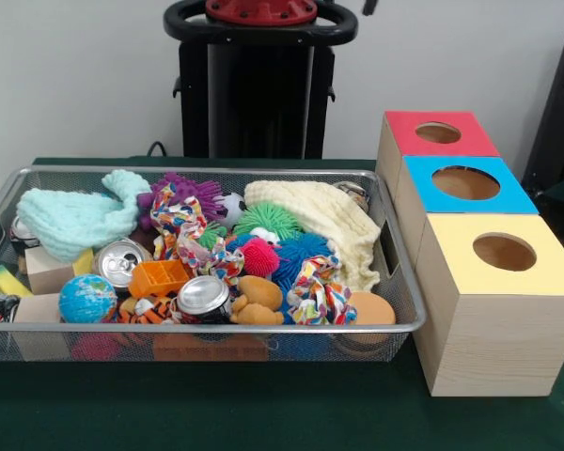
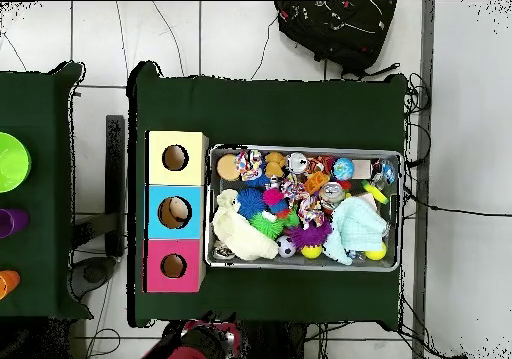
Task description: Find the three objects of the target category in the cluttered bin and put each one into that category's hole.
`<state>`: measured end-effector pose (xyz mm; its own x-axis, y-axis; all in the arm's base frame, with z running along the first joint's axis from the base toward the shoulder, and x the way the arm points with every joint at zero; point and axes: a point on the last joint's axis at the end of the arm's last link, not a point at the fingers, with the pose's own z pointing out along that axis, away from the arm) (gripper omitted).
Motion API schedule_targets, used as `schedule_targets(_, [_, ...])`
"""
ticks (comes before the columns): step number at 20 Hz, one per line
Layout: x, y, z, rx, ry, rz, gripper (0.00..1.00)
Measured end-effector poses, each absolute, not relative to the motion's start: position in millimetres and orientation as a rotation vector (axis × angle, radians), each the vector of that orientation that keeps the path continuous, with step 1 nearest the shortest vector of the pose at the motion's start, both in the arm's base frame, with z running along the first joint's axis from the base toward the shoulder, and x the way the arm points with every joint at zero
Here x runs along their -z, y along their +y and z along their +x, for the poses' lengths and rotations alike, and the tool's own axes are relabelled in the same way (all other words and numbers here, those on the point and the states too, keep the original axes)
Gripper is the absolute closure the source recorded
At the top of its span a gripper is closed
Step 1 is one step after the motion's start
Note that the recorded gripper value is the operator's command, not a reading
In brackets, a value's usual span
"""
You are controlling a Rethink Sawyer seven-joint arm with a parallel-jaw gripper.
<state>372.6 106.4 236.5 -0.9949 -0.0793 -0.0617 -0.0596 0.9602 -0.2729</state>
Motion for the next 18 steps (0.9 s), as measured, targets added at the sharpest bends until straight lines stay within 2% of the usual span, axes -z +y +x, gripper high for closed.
schedule_targets(6, [-248.6, 41.2, 372.7, 0.458, 3.006, 0.111, 0.00])
schedule_targets(10, [-253.3, 18.3, 375.1, 0.460, 2.992, 0.202, 0.00])
schedule_targets(14, [-248.5, 36.1, 375.1, 0.454, 2.995, 0.137, 0.00])
schedule_targets(18, [-236.1, 92.0, 373.6, 0.401, 2.992, 0.056, 0.00])
